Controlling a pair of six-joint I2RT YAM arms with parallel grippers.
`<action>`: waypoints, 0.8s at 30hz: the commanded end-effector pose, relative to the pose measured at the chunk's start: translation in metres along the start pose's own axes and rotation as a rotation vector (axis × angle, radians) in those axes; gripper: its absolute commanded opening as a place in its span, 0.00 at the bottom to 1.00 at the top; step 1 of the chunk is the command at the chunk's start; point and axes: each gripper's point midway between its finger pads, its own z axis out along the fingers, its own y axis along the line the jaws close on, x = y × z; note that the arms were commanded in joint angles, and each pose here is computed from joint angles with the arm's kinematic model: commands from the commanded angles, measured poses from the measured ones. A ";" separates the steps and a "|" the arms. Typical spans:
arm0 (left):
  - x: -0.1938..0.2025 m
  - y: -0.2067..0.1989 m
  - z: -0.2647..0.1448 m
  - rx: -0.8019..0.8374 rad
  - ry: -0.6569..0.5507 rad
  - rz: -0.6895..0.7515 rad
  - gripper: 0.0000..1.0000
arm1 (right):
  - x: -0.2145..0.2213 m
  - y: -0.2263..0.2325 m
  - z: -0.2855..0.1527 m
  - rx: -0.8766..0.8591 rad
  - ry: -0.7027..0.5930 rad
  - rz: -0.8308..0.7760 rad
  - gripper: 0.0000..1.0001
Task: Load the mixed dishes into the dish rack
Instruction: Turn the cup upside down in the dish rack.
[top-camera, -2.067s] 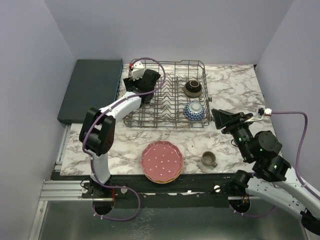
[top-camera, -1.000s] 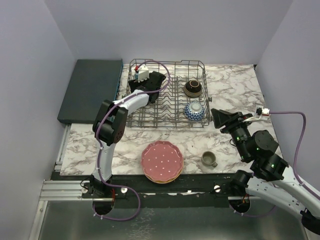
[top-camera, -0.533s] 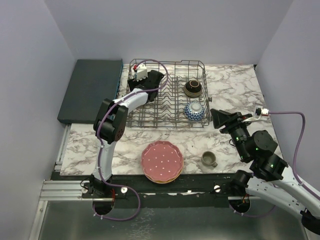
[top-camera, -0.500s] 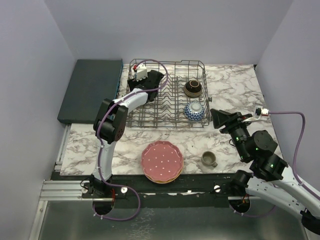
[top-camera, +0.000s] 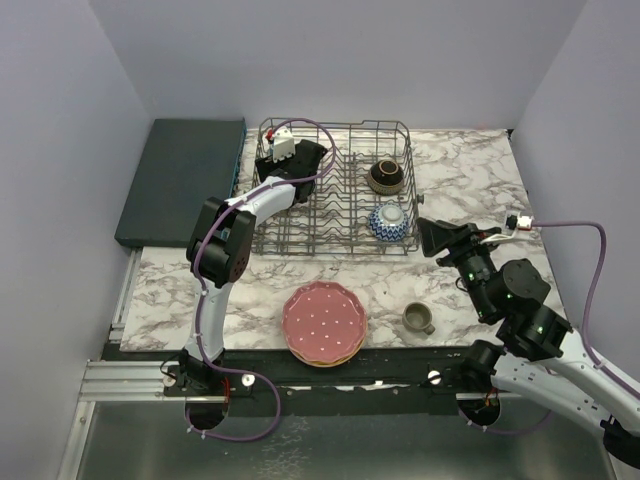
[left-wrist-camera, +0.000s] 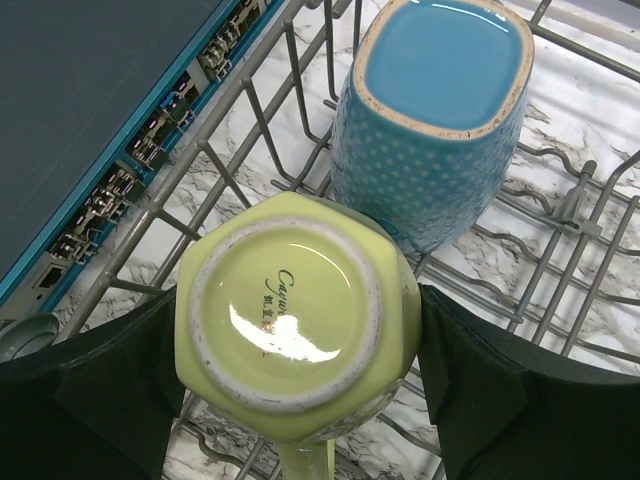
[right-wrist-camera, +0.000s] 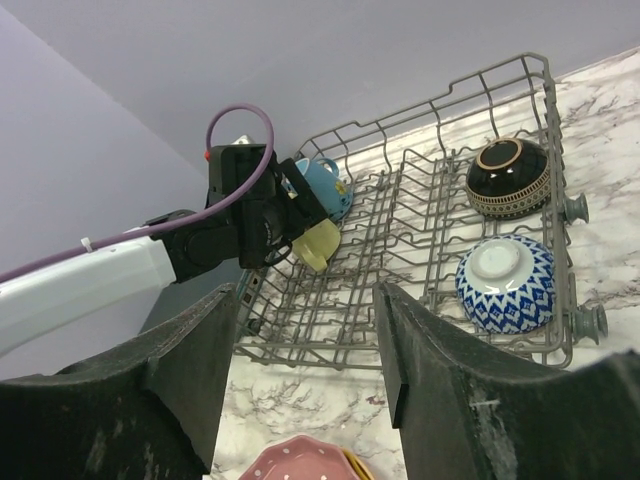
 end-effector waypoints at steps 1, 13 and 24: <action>-0.029 -0.008 -0.006 0.035 -0.050 -0.069 0.71 | -0.001 -0.001 0.002 0.005 -0.013 0.001 0.63; -0.040 0.002 -0.018 0.040 -0.061 -0.059 0.99 | 0.000 0.007 0.005 -0.017 0.001 0.005 0.67; -0.048 0.006 -0.036 0.098 -0.046 -0.060 0.99 | -0.005 0.007 0.000 0.000 0.027 0.014 0.69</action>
